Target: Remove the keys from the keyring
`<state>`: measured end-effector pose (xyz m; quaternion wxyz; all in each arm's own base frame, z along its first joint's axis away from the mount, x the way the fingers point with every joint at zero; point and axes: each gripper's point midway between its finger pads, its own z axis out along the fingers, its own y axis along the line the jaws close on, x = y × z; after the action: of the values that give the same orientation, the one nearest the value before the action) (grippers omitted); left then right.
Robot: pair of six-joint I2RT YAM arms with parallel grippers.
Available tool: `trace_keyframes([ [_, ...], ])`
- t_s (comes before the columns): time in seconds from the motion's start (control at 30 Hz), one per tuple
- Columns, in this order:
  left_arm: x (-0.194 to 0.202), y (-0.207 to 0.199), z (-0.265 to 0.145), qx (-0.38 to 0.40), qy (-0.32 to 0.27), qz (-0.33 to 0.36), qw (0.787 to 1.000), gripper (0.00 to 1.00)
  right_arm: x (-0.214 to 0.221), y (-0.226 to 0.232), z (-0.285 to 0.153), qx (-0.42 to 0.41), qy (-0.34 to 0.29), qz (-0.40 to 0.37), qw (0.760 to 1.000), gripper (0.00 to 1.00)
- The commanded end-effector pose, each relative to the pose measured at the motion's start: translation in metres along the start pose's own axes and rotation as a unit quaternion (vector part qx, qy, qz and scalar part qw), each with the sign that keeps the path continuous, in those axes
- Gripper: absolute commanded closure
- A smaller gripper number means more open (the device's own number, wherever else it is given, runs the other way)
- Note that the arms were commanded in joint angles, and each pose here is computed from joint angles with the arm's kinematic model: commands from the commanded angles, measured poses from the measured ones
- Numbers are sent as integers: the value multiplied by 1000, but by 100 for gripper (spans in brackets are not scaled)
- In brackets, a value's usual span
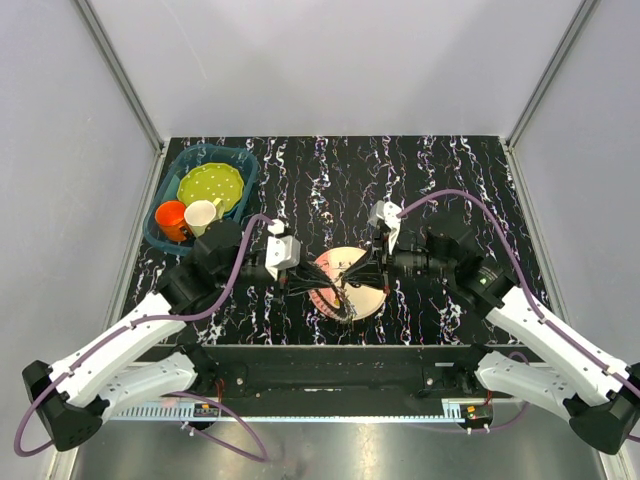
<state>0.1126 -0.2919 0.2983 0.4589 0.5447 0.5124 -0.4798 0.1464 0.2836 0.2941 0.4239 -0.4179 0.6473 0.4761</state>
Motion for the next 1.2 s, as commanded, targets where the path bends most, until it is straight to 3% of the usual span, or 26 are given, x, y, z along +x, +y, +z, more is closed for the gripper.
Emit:
trace_keyframes([
  [0.0, -34, 5, -7, -33, -54, 56, 996, 100, -9, -16, 4, 37, -24, -5, 999, 100],
  [0.17, -37, 19, -10, -77, -61, 56, 994, 100, -7, -16, 8, 27, -26, 0, 999, 99],
  [0.47, -30, 32, -2, -95, -57, 16, 994, 100, -13, -15, -4, 46, -49, -47, 997, 63],
  [0.6, -30, 29, 2, -78, -61, 8, 995, 100, -14, -15, -12, 58, -62, -67, 994, 57],
  [0.77, -32, 24, 5, -60, -72, 6, 996, 100, -30, -5, -17, 42, -90, -101, 990, 58],
  [1.17, -25, 19, 11, -37, -77, -29, 996, 100, -22, 1, 0, -3, -73, -42, 996, 70],
])
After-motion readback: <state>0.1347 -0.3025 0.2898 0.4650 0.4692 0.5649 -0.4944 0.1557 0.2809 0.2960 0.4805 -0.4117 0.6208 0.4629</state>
